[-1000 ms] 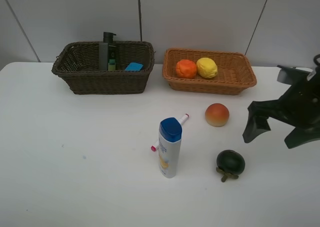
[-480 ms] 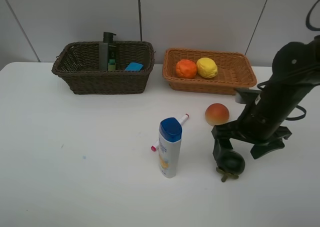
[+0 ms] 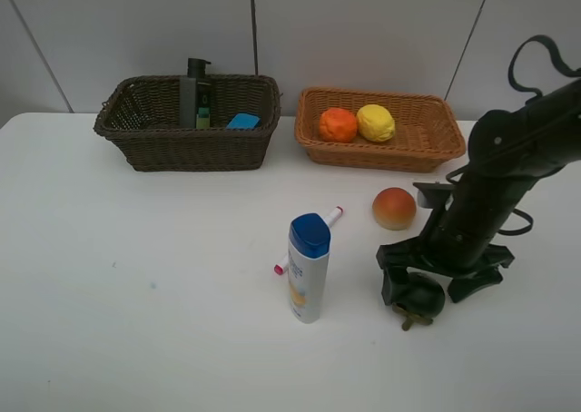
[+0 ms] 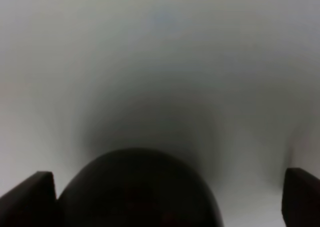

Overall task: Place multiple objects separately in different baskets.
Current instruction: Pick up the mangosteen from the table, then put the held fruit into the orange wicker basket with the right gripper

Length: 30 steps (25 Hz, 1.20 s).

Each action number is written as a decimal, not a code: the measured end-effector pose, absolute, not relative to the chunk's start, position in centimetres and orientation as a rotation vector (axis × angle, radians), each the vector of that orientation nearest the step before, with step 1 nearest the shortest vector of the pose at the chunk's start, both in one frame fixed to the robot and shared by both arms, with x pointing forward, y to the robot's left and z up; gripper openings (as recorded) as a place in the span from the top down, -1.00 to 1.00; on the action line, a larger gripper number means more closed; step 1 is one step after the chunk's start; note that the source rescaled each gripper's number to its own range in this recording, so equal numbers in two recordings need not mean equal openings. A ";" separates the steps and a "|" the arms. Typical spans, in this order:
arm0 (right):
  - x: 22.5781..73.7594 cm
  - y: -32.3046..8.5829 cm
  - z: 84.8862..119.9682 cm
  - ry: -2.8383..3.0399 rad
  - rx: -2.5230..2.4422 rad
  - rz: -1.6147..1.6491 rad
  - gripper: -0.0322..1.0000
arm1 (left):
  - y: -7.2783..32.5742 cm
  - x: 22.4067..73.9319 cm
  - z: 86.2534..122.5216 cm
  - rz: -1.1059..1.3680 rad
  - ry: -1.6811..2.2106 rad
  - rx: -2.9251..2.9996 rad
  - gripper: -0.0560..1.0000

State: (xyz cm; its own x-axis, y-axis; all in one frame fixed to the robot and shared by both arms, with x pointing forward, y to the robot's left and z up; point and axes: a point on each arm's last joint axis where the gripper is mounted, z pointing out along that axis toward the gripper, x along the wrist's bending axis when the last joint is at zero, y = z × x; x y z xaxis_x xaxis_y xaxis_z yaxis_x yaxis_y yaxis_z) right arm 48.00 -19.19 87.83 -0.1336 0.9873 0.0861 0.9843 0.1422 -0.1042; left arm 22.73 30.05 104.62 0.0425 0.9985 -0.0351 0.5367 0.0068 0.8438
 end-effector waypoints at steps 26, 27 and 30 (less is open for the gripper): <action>57.3 -18.2 97.5 -2.545 -1.933 -0.006 -0.26 | 30.1 22.7 104.6 0.831 1.580 1.617 -1.00; 58.4 -18.6 98.8 -2.551 -1.978 -0.071 -0.26 | 30.1 22.7 104.6 0.831 1.580 1.617 -1.00; 61.7 -19.9 101.1 -2.549 -2.096 -0.228 -0.26 | 30.1 22.7 104.6 0.831 1.580 1.617 -1.00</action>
State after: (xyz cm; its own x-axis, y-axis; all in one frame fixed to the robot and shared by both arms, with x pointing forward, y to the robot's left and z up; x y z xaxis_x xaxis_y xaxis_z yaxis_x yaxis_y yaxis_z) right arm 61.74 -19.92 101.14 -0.1887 0.9812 -0.0410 0.9583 0.1931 0.2107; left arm 22.73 30.05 104.62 0.0425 0.9985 -0.0351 0.5367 0.0068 0.8438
